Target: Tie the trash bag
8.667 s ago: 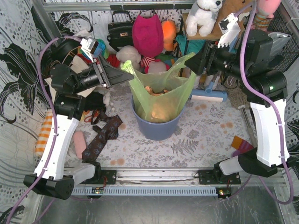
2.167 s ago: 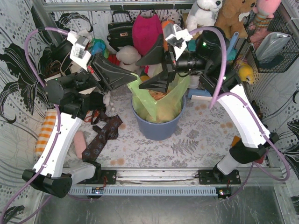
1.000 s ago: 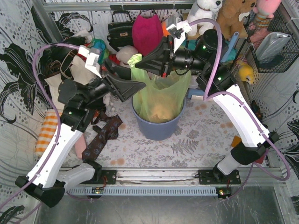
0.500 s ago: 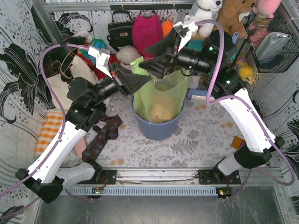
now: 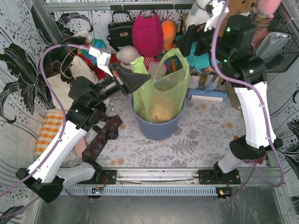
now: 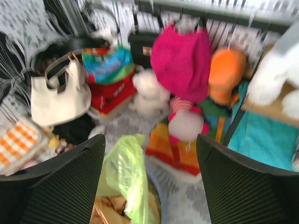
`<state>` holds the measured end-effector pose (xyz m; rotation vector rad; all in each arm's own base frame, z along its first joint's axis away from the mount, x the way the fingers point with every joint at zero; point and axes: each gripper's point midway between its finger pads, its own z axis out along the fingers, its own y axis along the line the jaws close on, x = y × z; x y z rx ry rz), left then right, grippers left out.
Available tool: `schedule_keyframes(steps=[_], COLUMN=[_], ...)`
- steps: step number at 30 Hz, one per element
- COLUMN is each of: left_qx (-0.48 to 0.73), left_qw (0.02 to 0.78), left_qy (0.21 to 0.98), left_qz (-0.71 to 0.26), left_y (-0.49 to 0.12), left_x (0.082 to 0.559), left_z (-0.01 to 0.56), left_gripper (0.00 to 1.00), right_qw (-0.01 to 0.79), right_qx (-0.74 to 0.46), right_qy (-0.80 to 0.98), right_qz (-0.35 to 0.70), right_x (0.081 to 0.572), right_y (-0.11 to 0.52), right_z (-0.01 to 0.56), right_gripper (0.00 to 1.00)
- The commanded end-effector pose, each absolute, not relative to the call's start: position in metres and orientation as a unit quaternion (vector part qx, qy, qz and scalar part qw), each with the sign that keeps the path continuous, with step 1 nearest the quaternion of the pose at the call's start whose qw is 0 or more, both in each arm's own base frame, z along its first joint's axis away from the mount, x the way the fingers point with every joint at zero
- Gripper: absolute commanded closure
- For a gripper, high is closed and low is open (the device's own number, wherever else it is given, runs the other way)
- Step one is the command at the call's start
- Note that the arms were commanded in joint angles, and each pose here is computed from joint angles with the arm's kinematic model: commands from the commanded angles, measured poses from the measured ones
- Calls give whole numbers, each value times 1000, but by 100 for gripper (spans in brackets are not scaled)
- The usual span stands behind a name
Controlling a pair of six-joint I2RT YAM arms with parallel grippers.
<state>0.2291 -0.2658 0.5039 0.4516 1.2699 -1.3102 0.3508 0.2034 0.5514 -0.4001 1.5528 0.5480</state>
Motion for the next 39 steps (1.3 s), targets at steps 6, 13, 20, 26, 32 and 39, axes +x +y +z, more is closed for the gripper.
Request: schedule_keyframes(steps=[6, 13, 20, 26, 32, 39], left_qx=[191, 192, 194, 198, 198, 200], left_qw=[609, 614, 616, 615, 612, 611], left_qy=[543, 542, 543, 538, 535, 529], left_qz=[-546, -541, -537, -541, -548, -553], left_y=[-267, -266, -265, -265, -266, -267], left_x=[241, 242, 241, 238, 236, 234], left_z=[510, 513, 515, 519, 520, 523], left_gripper=[100, 100, 100, 100, 100, 100], right_qw=[583, 565, 545, 533, 523, 532], right_qx=[-184, -201, -211, -211, -213, -220], right_qy=[743, 738, 739, 754, 765, 770], right_qz=[271, 309, 335, 321, 309, 277], right_x=[352, 350, 337, 341, 357, 375], right_y=[216, 232, 238, 236, 240, 237], right_z=[492, 490, 496, 485, 474, 470], right_gripper=[32, 53, 42, 37, 41, 33])
